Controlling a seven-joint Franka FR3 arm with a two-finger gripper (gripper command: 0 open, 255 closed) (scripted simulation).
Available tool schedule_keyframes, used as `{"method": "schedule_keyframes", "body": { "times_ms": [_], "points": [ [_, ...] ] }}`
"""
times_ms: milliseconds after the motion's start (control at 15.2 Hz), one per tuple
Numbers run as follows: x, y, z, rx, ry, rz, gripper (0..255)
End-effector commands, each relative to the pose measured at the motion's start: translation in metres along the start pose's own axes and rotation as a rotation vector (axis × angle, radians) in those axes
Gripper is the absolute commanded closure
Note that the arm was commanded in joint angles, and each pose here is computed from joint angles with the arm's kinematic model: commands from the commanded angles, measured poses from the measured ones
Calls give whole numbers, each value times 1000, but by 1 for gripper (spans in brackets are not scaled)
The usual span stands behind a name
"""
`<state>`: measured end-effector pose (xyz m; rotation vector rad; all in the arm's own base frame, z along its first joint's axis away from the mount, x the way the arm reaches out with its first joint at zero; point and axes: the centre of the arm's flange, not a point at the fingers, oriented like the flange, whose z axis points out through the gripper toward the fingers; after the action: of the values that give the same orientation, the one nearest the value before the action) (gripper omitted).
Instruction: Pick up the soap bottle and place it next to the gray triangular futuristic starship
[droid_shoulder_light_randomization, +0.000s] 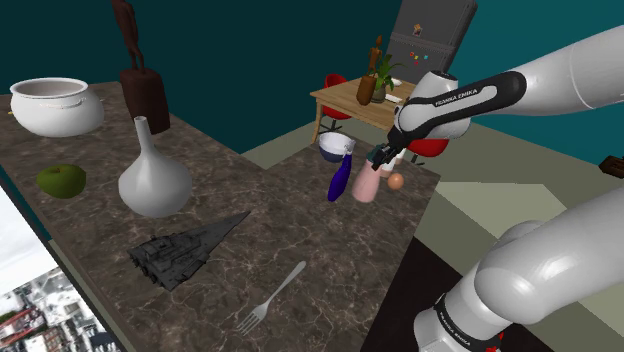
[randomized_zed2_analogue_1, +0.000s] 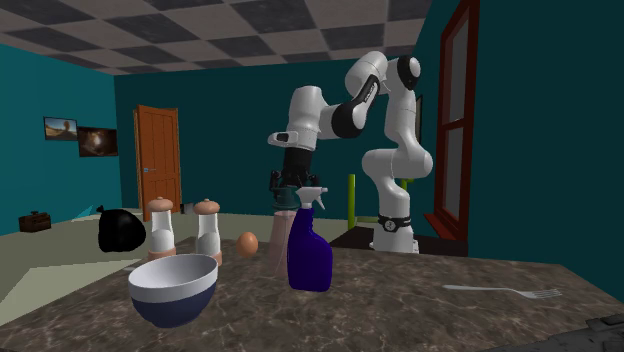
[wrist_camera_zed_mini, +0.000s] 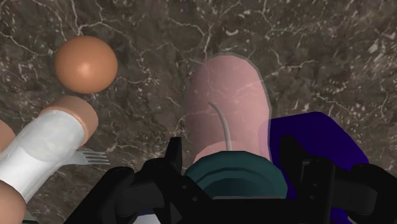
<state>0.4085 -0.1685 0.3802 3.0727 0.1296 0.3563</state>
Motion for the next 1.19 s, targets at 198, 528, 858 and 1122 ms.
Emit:
{"method": "schedule_keyframes", "body": {
  "times_ms": [198, 528, 858, 1122],
  "points": [
    [2, 1, -10, 0, -1, 0, 255],
    [8, 2, -35, 0, -1, 0, 255],
    [14, 3, -61, 0, -1, 0, 255],
    [19, 5, -82, 0, -1, 0, 255]
  ]
}}
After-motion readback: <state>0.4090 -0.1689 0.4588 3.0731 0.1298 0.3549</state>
